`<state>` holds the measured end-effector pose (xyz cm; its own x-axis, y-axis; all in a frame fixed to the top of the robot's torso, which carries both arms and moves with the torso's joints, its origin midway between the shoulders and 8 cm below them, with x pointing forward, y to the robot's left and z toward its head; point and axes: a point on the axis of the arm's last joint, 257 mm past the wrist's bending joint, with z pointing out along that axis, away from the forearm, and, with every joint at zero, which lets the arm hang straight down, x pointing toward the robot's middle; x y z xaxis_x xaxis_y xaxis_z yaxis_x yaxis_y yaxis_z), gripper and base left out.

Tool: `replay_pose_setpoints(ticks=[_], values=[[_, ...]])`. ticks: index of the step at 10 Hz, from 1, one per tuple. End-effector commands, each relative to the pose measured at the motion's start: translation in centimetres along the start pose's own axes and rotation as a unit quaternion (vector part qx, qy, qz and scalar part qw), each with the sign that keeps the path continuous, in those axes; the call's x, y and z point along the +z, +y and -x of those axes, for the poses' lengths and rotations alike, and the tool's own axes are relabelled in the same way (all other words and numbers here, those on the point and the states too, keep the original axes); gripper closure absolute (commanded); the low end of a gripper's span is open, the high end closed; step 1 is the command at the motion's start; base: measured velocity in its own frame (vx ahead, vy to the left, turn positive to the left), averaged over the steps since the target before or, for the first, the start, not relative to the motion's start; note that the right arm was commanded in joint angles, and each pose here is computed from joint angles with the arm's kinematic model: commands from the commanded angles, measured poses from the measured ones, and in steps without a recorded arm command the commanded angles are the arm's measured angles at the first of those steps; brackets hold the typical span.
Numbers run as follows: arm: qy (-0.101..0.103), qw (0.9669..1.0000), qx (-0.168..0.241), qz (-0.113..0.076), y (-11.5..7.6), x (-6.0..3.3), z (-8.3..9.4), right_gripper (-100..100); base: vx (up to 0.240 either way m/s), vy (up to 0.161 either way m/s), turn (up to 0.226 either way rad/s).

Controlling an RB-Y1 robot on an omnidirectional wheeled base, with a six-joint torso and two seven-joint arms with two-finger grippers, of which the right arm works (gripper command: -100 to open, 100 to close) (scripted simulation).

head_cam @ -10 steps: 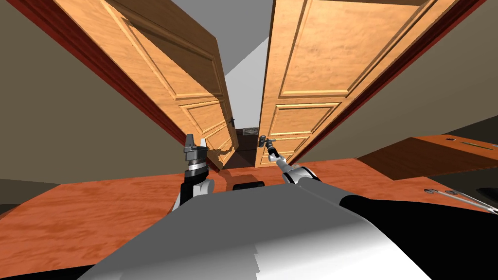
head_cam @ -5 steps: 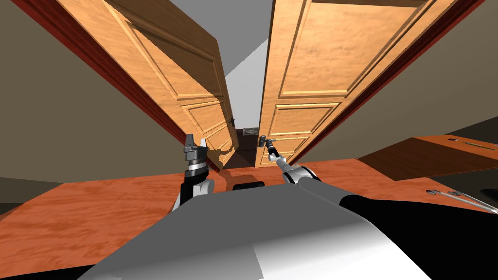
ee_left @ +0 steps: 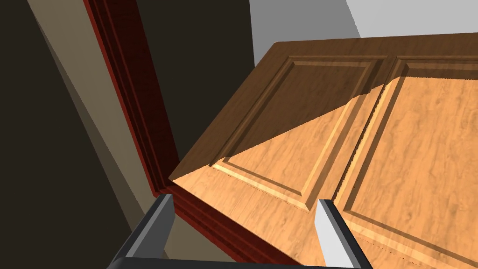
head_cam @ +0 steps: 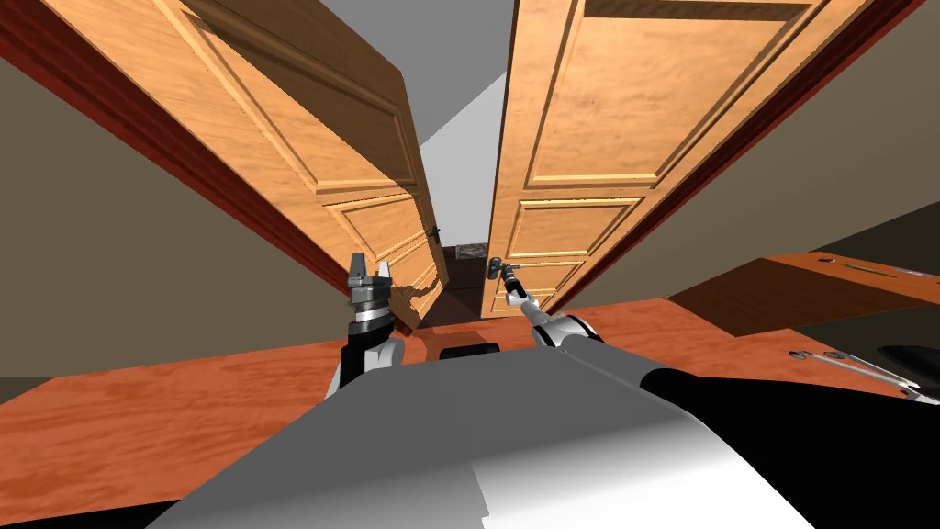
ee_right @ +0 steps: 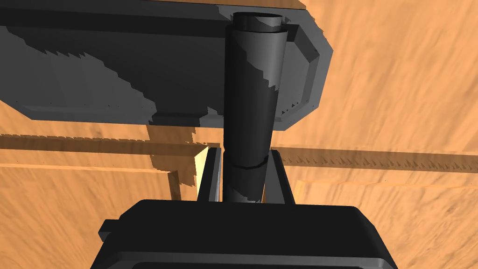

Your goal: Push the door open

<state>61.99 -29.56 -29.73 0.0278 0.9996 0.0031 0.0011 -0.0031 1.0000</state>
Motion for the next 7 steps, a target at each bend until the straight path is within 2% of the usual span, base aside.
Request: replay_pose_setpoints(ticks=[1,7], values=[[-0.004,1.0,-0.002,0.009,0.94,0.41,0.47,100,0.186,0.038,-0.1],[-0.013,0.9999,-0.002,0.008,0.91,0.56,0.57,100,0.191,0.072,-0.146]])
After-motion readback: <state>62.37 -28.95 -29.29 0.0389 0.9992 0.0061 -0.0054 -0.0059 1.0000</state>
